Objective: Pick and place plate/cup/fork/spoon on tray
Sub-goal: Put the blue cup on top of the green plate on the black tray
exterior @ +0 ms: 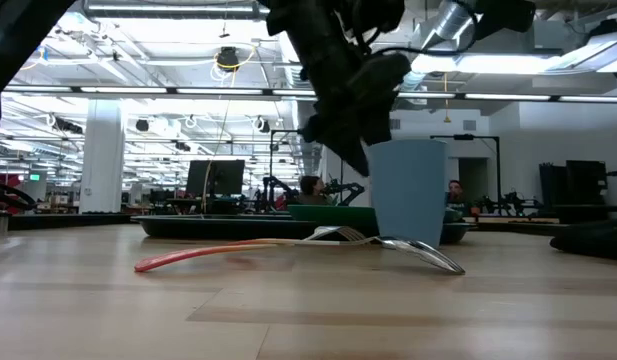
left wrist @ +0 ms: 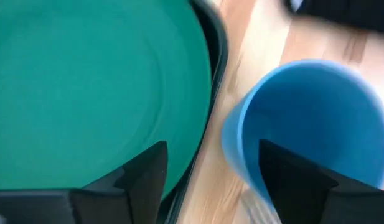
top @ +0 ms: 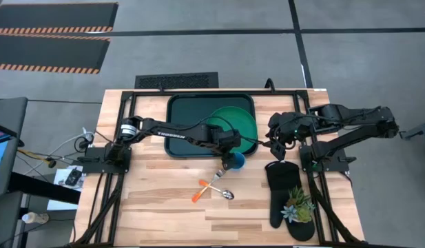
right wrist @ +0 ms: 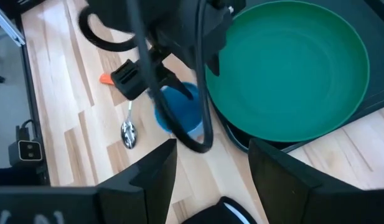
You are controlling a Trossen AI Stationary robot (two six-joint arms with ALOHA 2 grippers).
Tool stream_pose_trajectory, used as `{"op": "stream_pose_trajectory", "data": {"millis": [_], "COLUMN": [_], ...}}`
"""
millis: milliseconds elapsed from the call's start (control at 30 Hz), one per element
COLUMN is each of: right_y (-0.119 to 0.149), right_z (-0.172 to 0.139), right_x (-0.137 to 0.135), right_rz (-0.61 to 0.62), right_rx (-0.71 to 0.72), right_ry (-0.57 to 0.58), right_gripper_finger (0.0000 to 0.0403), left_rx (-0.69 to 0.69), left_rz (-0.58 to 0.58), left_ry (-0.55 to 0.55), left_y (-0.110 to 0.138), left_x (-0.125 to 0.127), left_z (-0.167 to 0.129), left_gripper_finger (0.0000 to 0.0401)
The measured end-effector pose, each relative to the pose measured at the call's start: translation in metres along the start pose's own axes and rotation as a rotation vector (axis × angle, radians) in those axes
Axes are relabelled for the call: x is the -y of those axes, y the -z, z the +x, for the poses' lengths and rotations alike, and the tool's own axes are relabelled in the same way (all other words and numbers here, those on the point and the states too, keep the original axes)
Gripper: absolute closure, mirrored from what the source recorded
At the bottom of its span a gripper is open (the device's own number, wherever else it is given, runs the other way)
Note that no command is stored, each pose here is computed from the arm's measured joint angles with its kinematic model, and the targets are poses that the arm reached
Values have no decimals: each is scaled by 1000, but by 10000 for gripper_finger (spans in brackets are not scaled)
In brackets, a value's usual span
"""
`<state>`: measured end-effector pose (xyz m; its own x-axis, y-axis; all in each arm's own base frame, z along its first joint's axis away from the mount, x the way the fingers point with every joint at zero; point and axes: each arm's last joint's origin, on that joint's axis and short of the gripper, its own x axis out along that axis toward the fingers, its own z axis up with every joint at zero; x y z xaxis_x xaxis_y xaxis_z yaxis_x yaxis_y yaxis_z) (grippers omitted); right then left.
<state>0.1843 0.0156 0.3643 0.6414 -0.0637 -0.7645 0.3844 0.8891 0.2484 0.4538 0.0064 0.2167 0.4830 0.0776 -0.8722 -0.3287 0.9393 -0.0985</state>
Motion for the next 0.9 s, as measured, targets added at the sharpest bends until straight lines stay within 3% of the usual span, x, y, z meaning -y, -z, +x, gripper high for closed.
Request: {"op": "stream_pose_trajectory", "data": {"millis": [200, 467, 700, 900], "right_y": [0, 0, 2, 7], "right_z": [0, 0, -9, -26], "right_x": [0, 0, 3, 9], "right_rz": [9, 31, 151, 249], "right_rx": [2, 2, 27, 89], "right_ry": [0, 1, -17, -35], "right_gripper_finger": [180, 180, 180, 180], "left_rx": [-44, 4, 59, 92], "left_rz": [-19, -12, -22, -50], "left_ry": [15, 43, 49, -26], "left_y": [2, -11, -39, -59], "left_x": [-5, -4, -18, -59], "left_z": [8, -7, -37, -57], "left_gripper_finger": [248, 388, 399, 400]}}
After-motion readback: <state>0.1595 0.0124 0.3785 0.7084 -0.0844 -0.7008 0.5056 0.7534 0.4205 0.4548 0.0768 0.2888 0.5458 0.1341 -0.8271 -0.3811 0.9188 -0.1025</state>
